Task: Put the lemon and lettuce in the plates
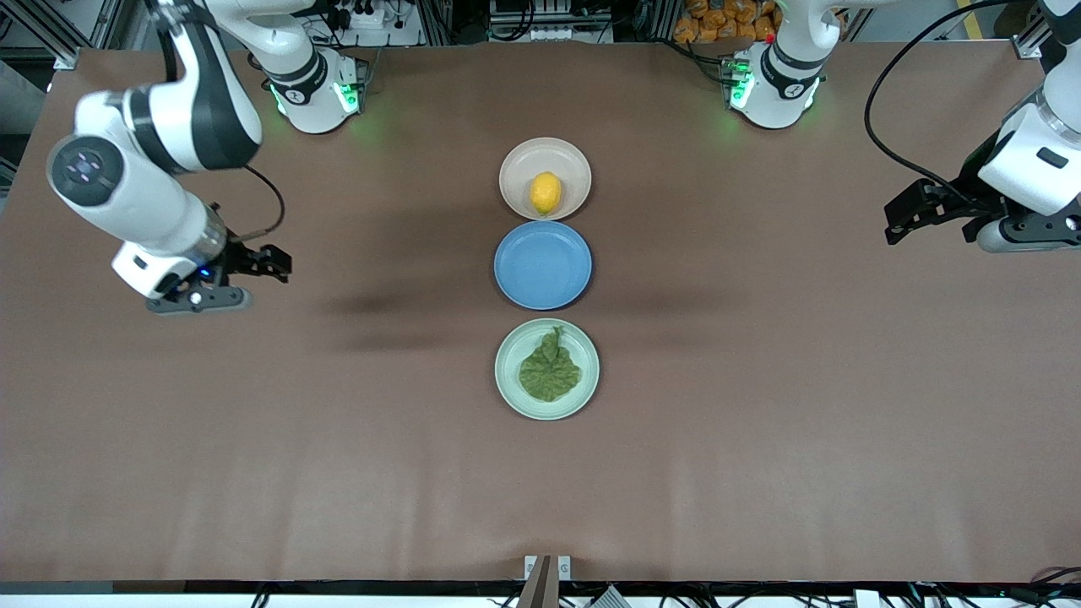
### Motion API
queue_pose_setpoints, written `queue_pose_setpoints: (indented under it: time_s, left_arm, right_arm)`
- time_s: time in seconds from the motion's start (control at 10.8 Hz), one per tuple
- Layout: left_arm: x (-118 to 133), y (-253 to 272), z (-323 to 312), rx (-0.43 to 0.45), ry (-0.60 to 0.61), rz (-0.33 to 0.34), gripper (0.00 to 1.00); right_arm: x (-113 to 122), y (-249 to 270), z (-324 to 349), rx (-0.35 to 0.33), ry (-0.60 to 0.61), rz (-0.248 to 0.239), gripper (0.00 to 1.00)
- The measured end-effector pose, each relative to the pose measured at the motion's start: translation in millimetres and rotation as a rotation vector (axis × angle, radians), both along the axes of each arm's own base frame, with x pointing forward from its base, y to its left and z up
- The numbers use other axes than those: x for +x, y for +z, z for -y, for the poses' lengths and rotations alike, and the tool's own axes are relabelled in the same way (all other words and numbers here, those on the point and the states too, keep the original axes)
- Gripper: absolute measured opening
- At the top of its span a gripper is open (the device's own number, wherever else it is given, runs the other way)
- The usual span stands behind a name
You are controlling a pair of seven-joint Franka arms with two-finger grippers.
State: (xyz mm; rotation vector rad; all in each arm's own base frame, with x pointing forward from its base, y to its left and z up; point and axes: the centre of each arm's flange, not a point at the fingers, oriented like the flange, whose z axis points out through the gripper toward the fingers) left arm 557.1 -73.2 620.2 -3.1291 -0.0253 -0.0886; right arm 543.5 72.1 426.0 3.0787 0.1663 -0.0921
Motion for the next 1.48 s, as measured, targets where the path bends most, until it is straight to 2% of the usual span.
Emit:
queue_pose_setpoints:
  time_s: [0.28, 0.65, 0.92, 1.48]
  left_arm:
    - [0, 0, -1, 0.0, 0.002, -0.004, 1.0]
    - [0, 0, -1, 0.001, 0.002, -0.004, 1.0]
    - [0, 0, -1, 0.001, 0.002, -0.004, 1.0]
    - [0, 1, -4, 0.0, 0.007, -0.004, 1.0]
  right_arm:
    - [-2, 58, 16, -0.007, -0.005, -0.001, 1.0]
    - [3, 151, 34, -0.005, -0.018, 0.025, 1.0]
    - [2, 202, 38, -0.001, -0.028, 0.079, 1.0]
    - [-2, 248, 58, 0.087, -0.016, 0.133, 1.0]
